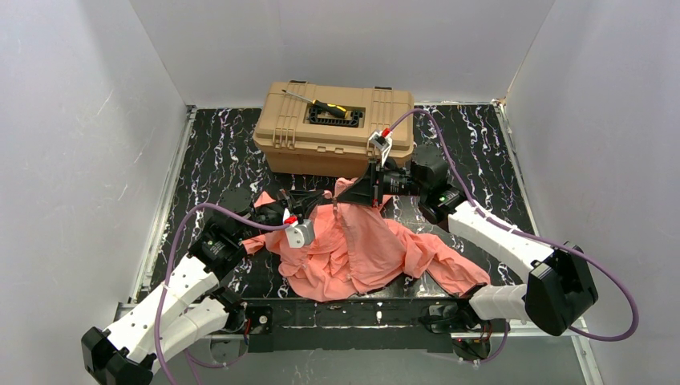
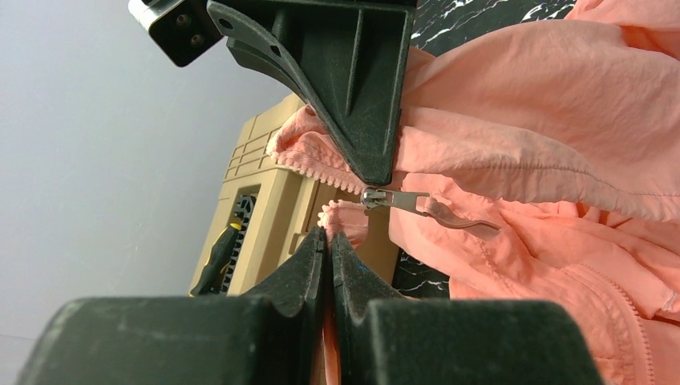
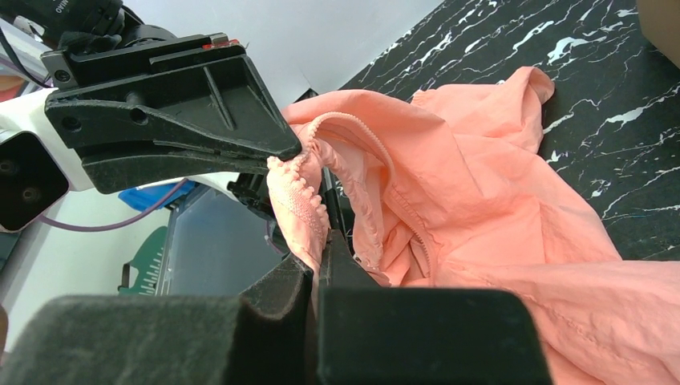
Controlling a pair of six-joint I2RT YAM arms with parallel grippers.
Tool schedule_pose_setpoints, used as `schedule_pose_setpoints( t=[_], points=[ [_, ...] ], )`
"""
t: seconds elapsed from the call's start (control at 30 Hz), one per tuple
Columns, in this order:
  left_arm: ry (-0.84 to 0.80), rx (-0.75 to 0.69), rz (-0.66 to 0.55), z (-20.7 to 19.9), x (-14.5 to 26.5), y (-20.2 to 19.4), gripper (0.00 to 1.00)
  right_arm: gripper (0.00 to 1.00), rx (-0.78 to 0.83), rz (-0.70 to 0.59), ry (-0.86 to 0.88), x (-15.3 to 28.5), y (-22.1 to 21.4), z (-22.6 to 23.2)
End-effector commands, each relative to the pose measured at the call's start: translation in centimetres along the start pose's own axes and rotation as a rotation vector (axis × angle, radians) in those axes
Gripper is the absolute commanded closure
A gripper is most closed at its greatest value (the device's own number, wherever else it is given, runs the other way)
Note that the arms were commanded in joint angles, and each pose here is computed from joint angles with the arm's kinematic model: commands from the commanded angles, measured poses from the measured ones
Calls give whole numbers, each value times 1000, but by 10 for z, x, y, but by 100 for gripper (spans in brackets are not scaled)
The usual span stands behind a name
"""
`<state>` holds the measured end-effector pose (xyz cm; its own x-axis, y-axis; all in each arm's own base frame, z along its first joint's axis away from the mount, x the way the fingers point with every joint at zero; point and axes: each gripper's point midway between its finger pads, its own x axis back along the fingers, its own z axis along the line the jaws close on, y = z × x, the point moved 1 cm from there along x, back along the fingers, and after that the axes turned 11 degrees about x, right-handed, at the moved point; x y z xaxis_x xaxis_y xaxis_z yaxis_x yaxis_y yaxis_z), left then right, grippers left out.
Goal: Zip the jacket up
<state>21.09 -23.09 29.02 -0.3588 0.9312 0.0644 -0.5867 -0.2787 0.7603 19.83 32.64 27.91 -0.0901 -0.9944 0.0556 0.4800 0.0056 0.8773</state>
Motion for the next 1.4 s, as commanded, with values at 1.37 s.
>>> schedule_pose_setpoints(
  t=[1.37],
  points=[
    [5, -47, -34, 3, 2, 9, 100, 99, 71, -114, 41, -3, 36, 15]
  ],
)
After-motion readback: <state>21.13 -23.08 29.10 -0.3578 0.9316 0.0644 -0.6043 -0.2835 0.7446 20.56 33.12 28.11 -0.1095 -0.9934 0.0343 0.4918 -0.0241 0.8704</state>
